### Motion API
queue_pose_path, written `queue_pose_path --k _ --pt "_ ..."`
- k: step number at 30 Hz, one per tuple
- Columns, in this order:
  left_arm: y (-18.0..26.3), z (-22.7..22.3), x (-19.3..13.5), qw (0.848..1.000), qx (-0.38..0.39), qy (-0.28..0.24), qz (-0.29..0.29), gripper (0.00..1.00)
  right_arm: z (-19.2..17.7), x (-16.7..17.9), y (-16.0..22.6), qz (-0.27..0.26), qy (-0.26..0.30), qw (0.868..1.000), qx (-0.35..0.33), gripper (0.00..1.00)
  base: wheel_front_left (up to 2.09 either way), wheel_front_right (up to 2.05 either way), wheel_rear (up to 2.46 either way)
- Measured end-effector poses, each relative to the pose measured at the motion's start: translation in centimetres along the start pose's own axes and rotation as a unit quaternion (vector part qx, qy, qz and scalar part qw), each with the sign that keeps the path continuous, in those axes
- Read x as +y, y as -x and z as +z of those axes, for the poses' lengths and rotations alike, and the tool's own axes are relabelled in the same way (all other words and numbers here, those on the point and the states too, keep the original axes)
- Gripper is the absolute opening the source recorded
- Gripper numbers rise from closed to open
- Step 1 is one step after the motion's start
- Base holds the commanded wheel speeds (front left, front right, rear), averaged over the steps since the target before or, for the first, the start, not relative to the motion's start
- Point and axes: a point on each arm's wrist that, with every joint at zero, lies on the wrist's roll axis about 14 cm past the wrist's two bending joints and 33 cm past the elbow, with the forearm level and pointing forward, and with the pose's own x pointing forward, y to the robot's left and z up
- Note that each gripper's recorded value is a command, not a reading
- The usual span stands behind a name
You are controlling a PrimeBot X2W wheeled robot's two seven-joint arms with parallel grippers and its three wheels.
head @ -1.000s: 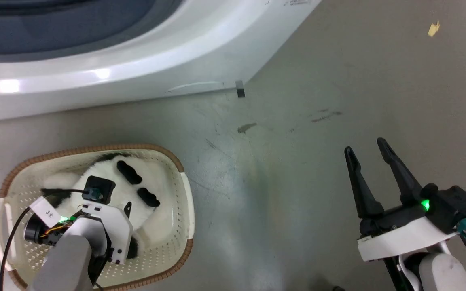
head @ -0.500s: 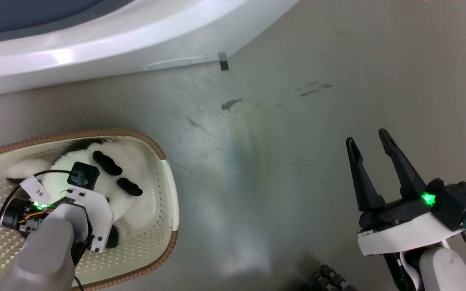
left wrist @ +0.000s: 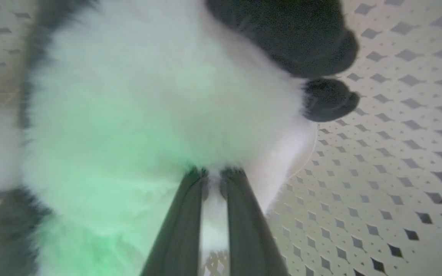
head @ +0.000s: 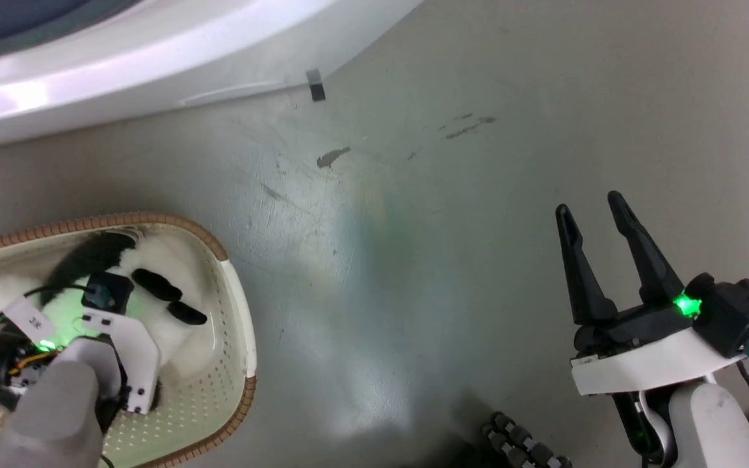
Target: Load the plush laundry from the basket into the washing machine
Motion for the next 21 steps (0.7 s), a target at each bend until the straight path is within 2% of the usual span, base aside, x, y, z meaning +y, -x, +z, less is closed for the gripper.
queue_pose_path --k 6,10,15,21 --pt "2.4 1.7 -1.1 0.998 -0.048 0.031 0.005 0.00 1.7 0.5 0.5 0.011 0.020 0.999 -0.026 1.00 0.00 0.00 0.00" --pt "5.2 3.1 -1.7 0.995 -0.094 0.030 0.011 0.00 3.2 1.0 1.5 0.022 0.041 0.998 -0.048 1.00 0.00 0.00 0.00" --pt "9.3 4.4 -3.0 0.986 -0.163 0.042 0.016 0.00 4.3 1.6 3.4 0.032 0.040 0.997 -0.066 1.00 0.00 0.00 0.00" --pt "14.5 3.8 -3.2 0.972 -0.223 0.063 0.042 0.00 5.8 2.8 5.9 0.051 0.031 0.994 -0.093 1.00 0.00 0.00 0.00"
